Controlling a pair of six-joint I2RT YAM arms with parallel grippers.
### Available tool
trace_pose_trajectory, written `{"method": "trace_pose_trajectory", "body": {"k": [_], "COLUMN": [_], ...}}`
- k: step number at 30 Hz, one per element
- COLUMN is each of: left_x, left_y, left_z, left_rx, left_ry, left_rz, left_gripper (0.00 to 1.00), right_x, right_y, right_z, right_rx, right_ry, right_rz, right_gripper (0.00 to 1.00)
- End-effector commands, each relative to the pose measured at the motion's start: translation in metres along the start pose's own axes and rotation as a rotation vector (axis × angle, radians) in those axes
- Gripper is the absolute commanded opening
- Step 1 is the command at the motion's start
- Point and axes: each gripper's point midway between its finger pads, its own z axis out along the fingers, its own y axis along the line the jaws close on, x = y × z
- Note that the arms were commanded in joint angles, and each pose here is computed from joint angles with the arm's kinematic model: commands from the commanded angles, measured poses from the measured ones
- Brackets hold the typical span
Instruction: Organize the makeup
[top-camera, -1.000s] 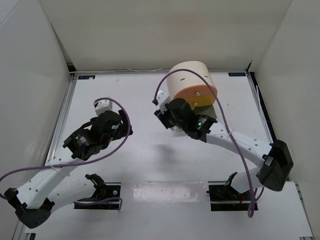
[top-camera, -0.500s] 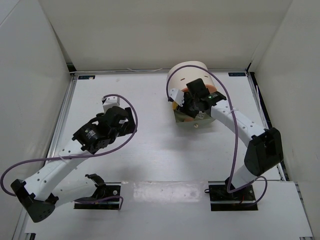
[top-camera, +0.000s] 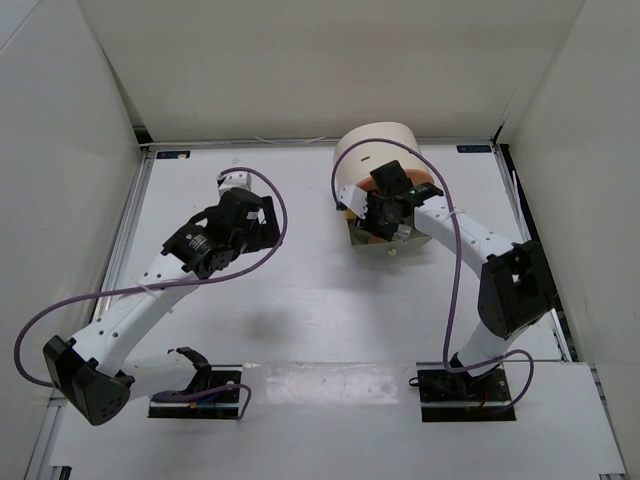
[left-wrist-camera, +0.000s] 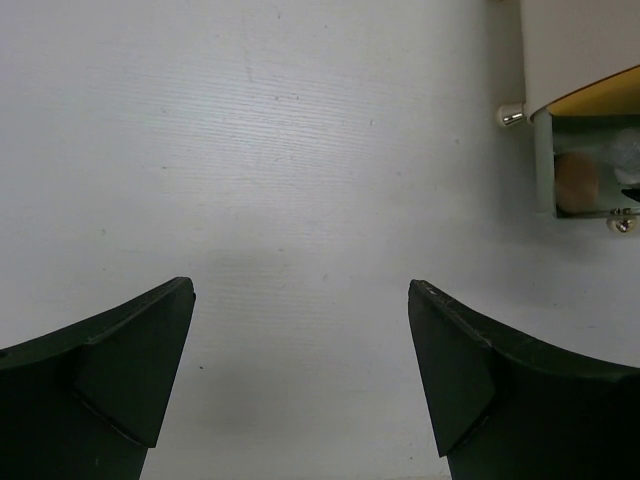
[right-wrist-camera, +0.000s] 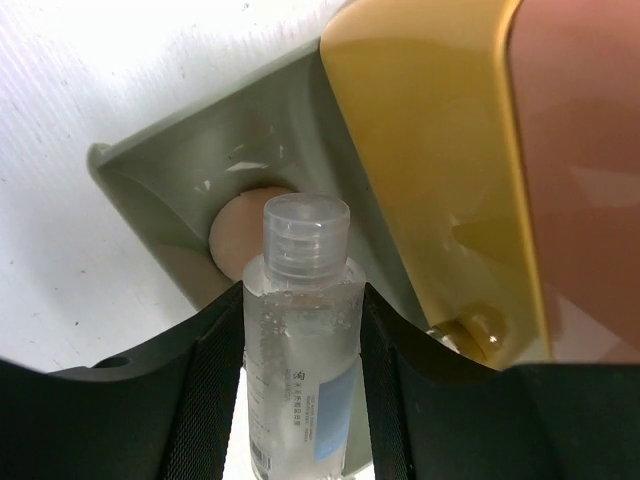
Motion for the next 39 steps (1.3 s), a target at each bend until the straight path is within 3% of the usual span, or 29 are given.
{"method": "trace_pose_trajectory", "body": {"k": [1, 2, 3, 5, 7, 8, 15, 20, 25, 26, 27, 28, 29, 30, 33, 34, 35, 36, 39], "left_x": [-0.014, -0.016, -0.018, -0.023, -0.028, -0.031, -0.068, -0.111, -0.149, -0.169, -0.156, -0.158, -0.183, -0.18, -0.197, -0.181, -0.189, -0.206, -0.196], "left_y": [-0.014, -0.014, -0.016, -0.019, -0.022, -0.022, -0.036, -0.059, -0.108, -0.127, -0.135, -0.144, -0.154, -0.168, -0.182, -0.184, -0.179, -0.182, -0.168], "left_z": [-0.005, -0.004, -0.004, -0.002, 0.003, 0.004, 0.025, 0.052, 0.102, 0.094, 0.127, 0.134, 0.132, 0.127, 0.156, 0.169, 0.172, 0.16, 0.17], "left_rx": [0.066, 0.065, 0.074, 0.085, 0.089, 0.094, 0.192, 0.312, 0.567, 0.68, 0.724, 0.782, 0.851, 0.992, 1.199, 1.317, 1.354, 1.431, 1.525], "left_ry": [-0.025, -0.028, -0.035, -0.051, -0.052, -0.054, -0.083, -0.138, -0.122, -0.164, -0.104, -0.1, -0.165, -0.147, -0.207, -0.173, -0.203, -0.31, -0.308], "left_rz": [0.001, 0.0, -0.004, -0.004, 0.004, 0.006, -0.008, 0.058, 0.192, 0.256, 0.278, 0.301, 0.357, 0.392, 0.442, 0.447, 0.441, 0.46, 0.421], "left_gripper": [0.98, 0.98, 0.98, 0.98, 0.98, 0.98, 0.98, 0.98, 0.98, 0.98, 0.98, 0.98, 0.98, 0.98, 0.98, 0.98, 0.98, 0.98, 0.98], "right_x": [-0.007, -0.007, -0.009, -0.013, -0.02, -0.022, -0.042, -0.052, -0.016, -0.009, -0.003, 0.005, 0.006, 0.013, 0.028, 0.033, 0.039, 0.04, 0.047], "right_y": [-0.016, -0.018, -0.018, -0.017, -0.017, -0.017, -0.019, -0.025, -0.015, -0.011, -0.006, 0.006, 0.014, 0.021, 0.052, 0.059, 0.067, 0.073, 0.087], "right_z": [-0.005, -0.006, -0.008, -0.013, -0.02, -0.021, -0.057, -0.096, -0.112, -0.114, -0.113, -0.113, -0.114, -0.112, -0.103, -0.101, -0.097, -0.093, -0.082], "right_rx": [0.056, 0.059, 0.066, 0.062, 0.067, 0.064, 0.132, 0.277, 0.413, 0.428, 0.425, 0.413, 0.393, 0.379, 0.308, 0.293, 0.278, 0.248, 0.205], "right_ry": [-0.035, -0.033, -0.039, -0.059, -0.09, -0.1, -0.175, -0.302, -0.304, -0.297, -0.284, -0.272, -0.274, -0.253, -0.226, -0.207, -0.187, -0.175, -0.131], "right_rz": [-0.004, 0.0, -0.002, 0.004, 0.02, 0.022, 0.04, 0.264, 0.674, 0.716, 0.748, 0.799, 0.807, 0.809, 0.862, 0.868, 0.875, 0.868, 0.871], "right_gripper": [0.33, 0.38, 0.5, 0.59, 0.77, 0.98, 0.99, 0.99, 0.99, 0.99, 0.97, 0.96, 0.95, 0.94, 0.95, 0.96, 0.96, 0.96, 0.98]}}
